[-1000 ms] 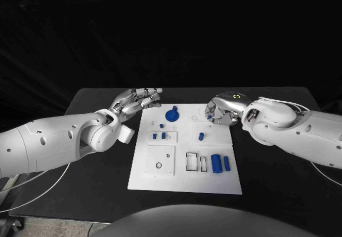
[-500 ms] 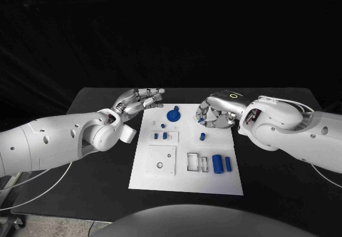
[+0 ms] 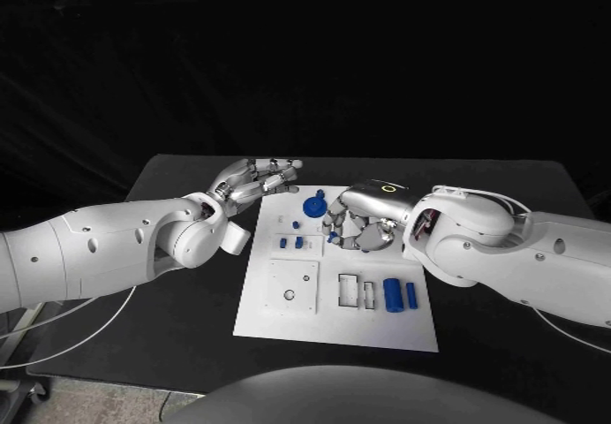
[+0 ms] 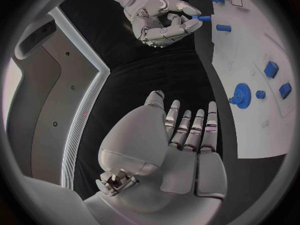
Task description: Assemble the parts on the task board
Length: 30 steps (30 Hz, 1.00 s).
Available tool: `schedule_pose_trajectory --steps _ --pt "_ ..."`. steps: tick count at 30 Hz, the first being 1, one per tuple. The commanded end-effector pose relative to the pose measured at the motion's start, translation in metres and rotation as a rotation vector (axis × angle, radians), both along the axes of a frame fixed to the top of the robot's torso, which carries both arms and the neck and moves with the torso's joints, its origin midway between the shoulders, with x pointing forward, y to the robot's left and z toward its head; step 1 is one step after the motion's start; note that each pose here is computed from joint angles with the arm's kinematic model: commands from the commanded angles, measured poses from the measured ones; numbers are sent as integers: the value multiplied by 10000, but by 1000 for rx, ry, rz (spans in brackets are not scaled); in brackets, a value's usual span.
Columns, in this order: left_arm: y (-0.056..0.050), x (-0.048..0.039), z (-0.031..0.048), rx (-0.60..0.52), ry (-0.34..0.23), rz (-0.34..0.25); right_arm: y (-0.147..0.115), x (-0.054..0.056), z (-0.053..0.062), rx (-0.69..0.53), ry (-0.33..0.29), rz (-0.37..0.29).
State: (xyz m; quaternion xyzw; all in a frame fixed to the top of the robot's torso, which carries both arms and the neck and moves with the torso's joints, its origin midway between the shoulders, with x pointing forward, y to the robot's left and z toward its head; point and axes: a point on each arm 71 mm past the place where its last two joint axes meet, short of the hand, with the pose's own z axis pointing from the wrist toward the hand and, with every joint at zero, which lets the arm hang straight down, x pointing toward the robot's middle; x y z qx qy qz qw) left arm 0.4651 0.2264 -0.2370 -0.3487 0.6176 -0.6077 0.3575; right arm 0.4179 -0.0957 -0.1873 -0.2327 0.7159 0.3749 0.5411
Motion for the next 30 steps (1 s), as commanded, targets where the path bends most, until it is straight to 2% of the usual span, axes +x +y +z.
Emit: schedule_pose_trajectory --steps 1,10,19,30 --pt "-40 -9 5 -10 -4 -26 50 6 -118 -33 48 -3" --pt "-48 -6 2 -5 -6 -18 299 -1 -362 -78 69 29" --pt "-65 -11 1 -3 -5 -17 565 -39 -534 -136 69 67" --pt "-81 -15 2 -7 -3 -25 707 -77 -686 -172 48 87"
